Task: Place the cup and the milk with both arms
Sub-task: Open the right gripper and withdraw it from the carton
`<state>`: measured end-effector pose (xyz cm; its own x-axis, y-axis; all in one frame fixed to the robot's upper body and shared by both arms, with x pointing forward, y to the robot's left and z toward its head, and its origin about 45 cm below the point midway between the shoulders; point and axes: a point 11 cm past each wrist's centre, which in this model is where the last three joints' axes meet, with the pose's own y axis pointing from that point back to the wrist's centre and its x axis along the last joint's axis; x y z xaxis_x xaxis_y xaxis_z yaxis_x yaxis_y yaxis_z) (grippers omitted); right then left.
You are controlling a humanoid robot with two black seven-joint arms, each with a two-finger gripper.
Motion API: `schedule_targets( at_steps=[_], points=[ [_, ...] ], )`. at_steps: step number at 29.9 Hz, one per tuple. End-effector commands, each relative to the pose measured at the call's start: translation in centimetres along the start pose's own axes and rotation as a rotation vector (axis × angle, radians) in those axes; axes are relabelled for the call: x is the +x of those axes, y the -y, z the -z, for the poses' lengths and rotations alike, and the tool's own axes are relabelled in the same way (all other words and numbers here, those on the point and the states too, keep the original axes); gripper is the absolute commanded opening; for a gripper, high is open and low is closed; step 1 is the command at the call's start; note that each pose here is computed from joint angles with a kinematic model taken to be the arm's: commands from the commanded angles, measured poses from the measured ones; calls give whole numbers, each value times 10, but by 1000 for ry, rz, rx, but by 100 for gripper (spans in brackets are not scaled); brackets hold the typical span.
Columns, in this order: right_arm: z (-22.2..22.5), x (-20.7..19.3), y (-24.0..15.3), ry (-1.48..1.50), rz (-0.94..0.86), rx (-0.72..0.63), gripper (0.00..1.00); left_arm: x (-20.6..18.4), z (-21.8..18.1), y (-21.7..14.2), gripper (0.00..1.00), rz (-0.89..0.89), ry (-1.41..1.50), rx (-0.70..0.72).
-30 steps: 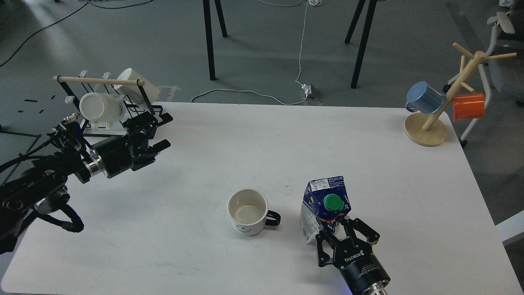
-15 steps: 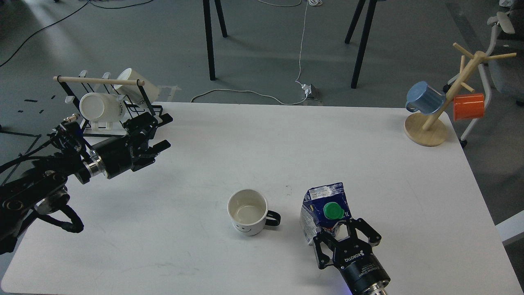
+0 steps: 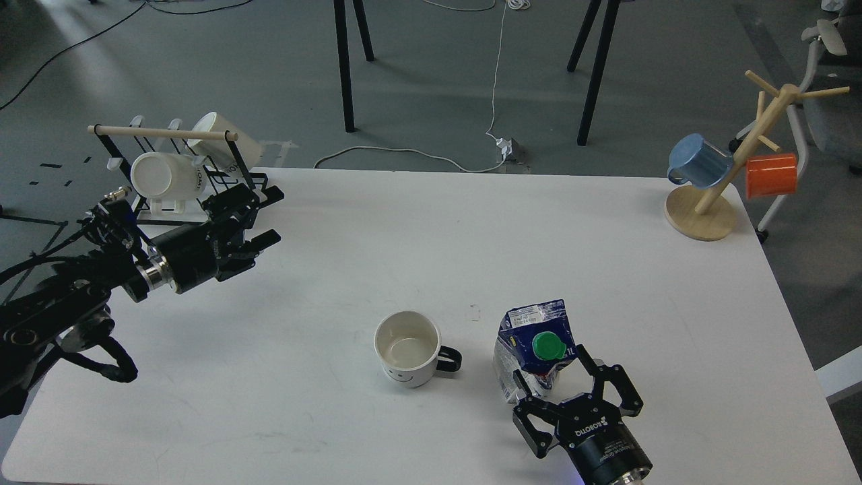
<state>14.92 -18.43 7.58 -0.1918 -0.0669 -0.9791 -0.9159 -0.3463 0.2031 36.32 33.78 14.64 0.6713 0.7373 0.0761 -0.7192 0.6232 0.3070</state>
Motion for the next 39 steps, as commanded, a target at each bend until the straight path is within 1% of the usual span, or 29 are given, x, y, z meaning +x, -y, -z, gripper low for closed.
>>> schedule_targets(
  at_steps=[1, 10, 19, 22, 25, 29, 31, 35, 39],
  points=[
    [6, 2, -9, -9, -17, 5, 100, 0, 0, 0, 98, 0, 0, 0],
    [20, 5, -36, -34, -63, 0, 100, -1, 2, 0, 98, 0, -4, 2],
    [62, 4, -73, -133, -140, 10, 99, -1, 2, 0, 98, 0, -4, 2],
    [83, -2, -88, -185, -168, 15, 99, -1, 2, -1, 98, -1, -4, 3],
    [117, -8, -105, -271, -215, 33, 99, 0, 2, -1, 98, -2, -4, 1],
    [161, -21, -115, -348, -265, 85, 99, 0, 1, 0, 98, -2, -4, -1],
    [182, -33, -112, -375, -258, 130, 99, 0, 1, 0, 98, -3, -4, -2],
    [218, -67, -93, -443, -171, 216, 99, 0, 1, 0, 98, -3, -4, -2],
    [242, -111, -59, -518, -31, 258, 99, 0, 0, 0, 98, -4, -4, -3]
  ],
)
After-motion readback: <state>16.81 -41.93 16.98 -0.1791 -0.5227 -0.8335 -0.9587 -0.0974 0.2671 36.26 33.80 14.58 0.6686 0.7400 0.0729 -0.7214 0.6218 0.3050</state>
